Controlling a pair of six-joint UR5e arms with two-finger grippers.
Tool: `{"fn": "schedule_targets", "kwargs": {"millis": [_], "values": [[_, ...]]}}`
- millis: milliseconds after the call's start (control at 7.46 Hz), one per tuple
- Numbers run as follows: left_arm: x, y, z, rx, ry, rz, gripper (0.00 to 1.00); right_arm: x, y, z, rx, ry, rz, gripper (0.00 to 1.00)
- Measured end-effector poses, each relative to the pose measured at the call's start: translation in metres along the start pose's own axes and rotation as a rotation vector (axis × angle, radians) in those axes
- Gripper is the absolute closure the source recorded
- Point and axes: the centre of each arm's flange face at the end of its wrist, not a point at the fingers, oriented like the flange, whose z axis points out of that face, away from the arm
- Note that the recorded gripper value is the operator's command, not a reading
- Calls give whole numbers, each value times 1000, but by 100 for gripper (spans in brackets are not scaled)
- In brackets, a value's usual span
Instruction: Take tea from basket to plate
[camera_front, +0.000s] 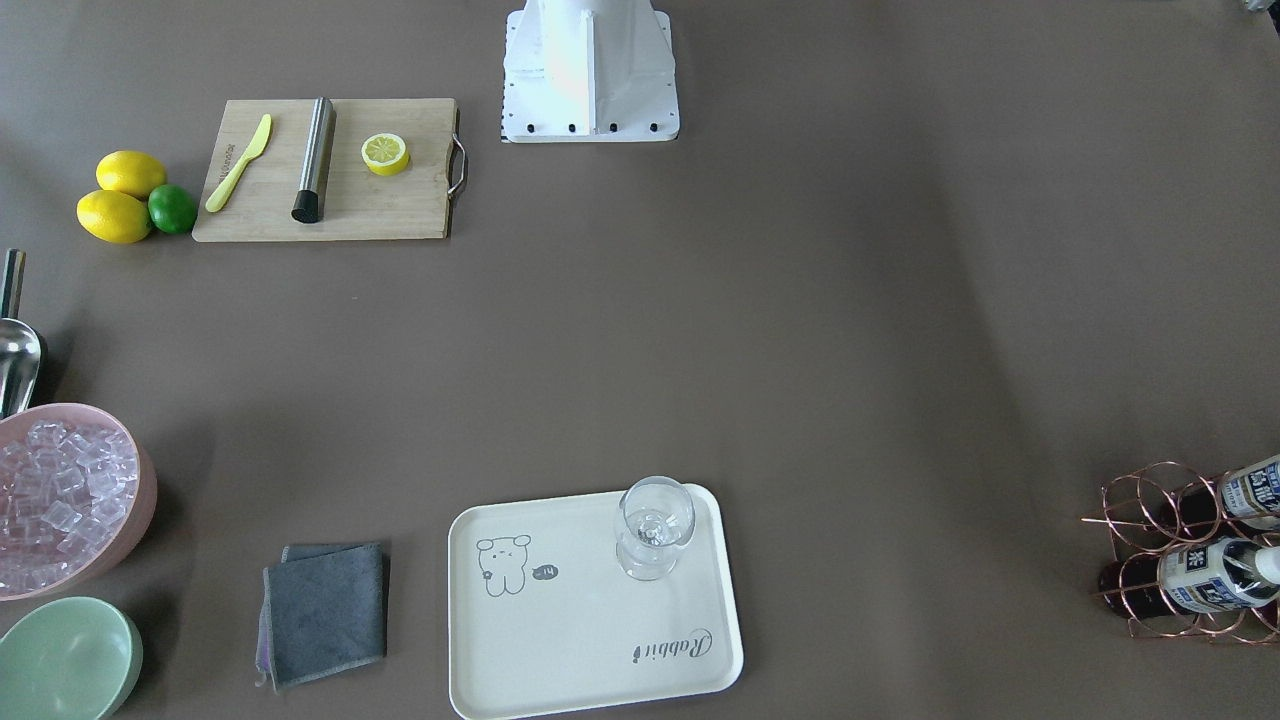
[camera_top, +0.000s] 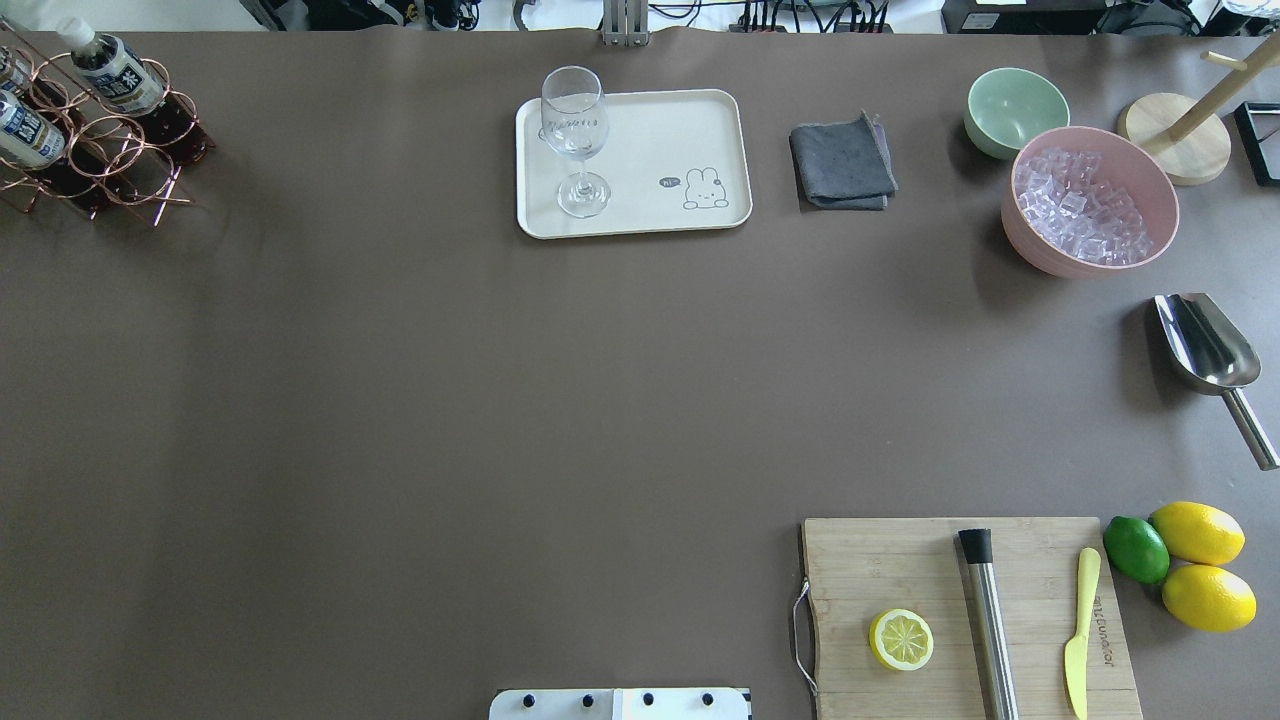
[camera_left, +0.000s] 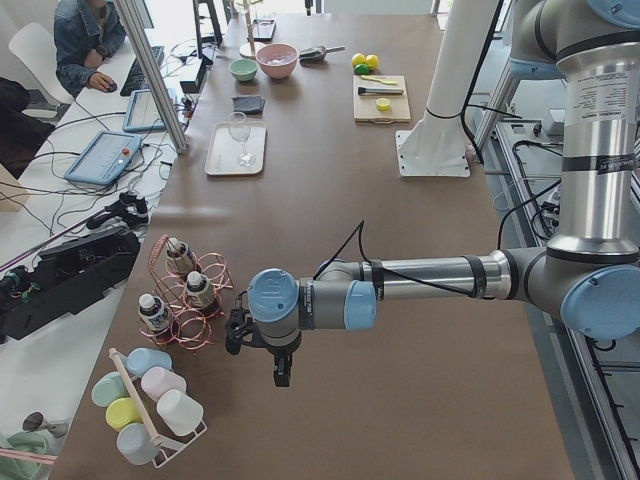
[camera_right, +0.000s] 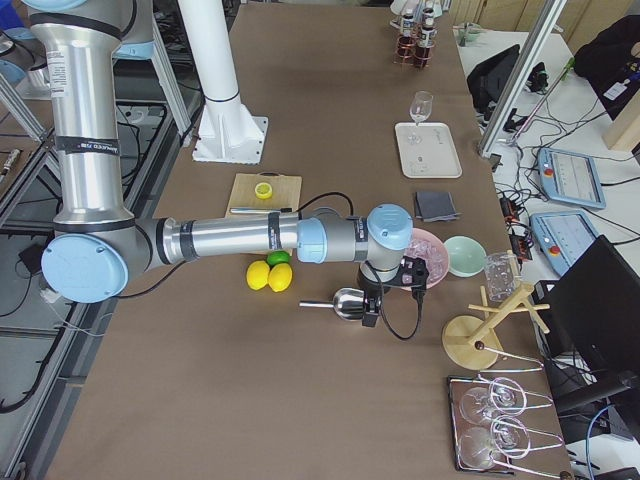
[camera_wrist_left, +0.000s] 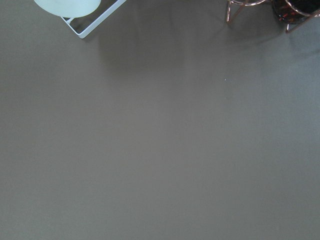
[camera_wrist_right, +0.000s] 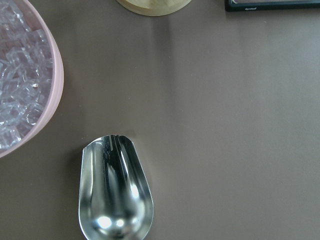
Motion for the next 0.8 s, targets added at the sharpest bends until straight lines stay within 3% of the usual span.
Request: {"fn": "schedule_targets", "kwargs": {"millis": [804], "values": [[1, 20, -9, 16, -7, 5, 2, 15, 7, 13, -8, 0, -26, 0]]}}
